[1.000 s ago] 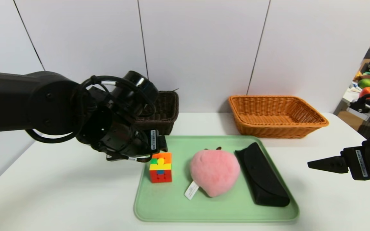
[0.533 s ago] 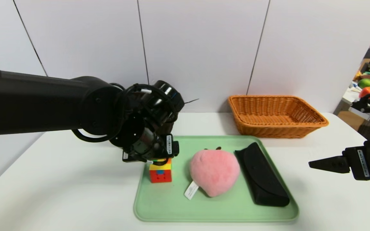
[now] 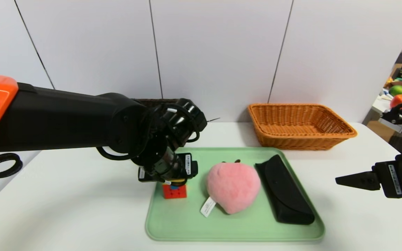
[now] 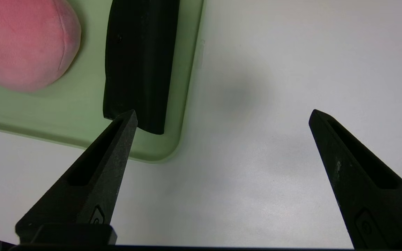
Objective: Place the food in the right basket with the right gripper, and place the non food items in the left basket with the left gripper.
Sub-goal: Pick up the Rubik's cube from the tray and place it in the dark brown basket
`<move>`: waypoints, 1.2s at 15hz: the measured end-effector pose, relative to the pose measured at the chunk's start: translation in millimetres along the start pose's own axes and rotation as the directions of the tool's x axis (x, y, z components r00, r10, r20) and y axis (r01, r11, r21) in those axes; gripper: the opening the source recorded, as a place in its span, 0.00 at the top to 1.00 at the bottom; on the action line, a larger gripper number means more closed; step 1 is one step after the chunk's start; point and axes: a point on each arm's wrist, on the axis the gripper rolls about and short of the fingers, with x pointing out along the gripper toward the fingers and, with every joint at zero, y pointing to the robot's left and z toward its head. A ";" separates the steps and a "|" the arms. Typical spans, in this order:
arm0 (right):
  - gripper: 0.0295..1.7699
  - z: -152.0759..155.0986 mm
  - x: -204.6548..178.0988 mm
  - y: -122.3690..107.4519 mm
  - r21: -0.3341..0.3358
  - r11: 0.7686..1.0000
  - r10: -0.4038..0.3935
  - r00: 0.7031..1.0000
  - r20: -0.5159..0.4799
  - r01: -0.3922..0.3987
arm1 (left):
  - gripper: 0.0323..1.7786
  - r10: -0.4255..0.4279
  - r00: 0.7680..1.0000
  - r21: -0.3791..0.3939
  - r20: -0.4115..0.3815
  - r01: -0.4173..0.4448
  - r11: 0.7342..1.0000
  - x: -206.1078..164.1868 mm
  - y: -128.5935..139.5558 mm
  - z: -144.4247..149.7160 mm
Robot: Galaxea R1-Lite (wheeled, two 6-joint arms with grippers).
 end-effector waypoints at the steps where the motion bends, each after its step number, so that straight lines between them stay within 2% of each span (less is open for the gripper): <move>1: 0.04 -0.4 -0.2 0.0 0.000 1.000 0.001 1.000 0.000 -0.001 | 0.05 0.004 1.000 0.000 -0.005 -0.004 1.000 2.5 -0.5 -0.6; 18: 0.04 -6.3 -2.5 0.2 0.002 1.000 0.004 1.000 -0.002 -0.004 | 0.05 0.004 1.000 0.025 -0.026 -0.003 1.000 14.0 -12.4 -6.2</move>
